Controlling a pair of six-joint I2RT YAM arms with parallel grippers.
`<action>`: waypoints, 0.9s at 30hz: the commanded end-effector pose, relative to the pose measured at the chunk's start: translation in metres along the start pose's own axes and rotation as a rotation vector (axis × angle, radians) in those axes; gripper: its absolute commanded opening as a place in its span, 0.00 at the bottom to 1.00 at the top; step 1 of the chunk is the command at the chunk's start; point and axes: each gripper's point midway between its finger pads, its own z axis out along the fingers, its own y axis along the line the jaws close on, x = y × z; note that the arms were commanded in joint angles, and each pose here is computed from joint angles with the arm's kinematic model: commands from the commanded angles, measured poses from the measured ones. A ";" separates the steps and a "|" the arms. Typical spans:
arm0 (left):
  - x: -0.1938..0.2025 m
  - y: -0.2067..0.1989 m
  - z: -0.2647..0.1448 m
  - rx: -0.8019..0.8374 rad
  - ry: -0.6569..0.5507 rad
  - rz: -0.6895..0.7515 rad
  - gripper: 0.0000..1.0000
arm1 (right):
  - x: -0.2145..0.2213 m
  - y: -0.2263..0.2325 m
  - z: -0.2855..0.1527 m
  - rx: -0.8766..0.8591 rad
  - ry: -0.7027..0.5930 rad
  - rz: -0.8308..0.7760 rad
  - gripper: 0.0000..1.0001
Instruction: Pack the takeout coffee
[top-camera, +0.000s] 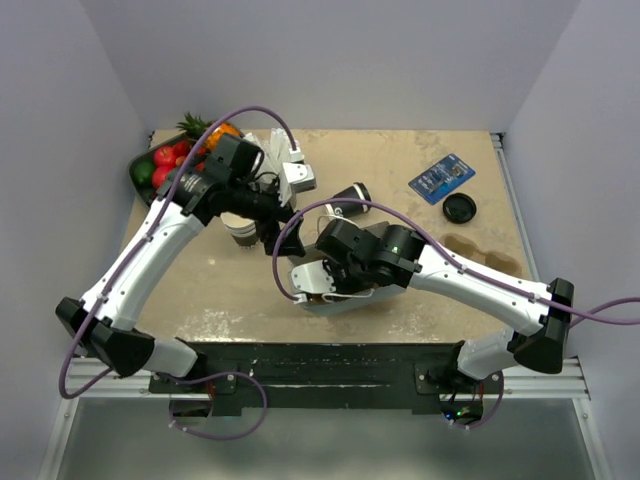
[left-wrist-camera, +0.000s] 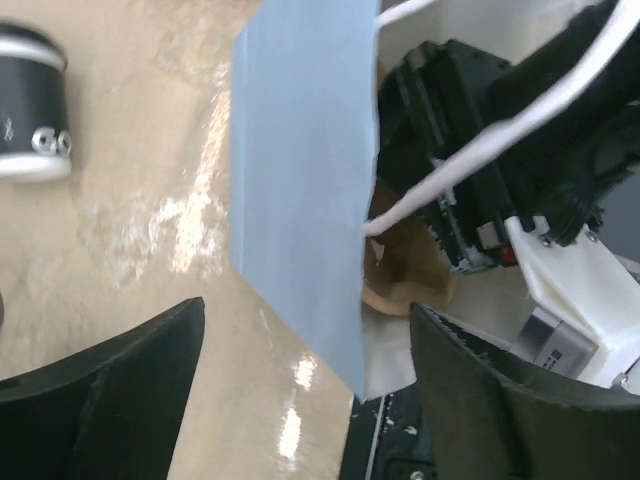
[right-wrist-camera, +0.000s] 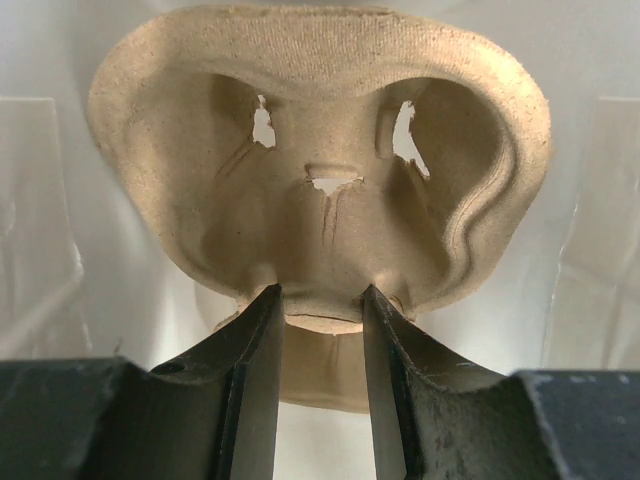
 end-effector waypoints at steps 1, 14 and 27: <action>0.015 0.006 -0.022 -0.183 -0.014 -0.178 0.94 | -0.007 -0.003 0.000 0.022 -0.045 0.050 0.00; 0.028 -0.022 -0.014 0.046 -0.050 -0.428 0.99 | -0.007 -0.014 -0.001 0.059 -0.060 0.132 0.00; 0.045 -0.020 -0.003 0.067 0.002 -0.480 0.75 | -0.002 -0.017 -0.001 0.070 -0.055 0.166 0.00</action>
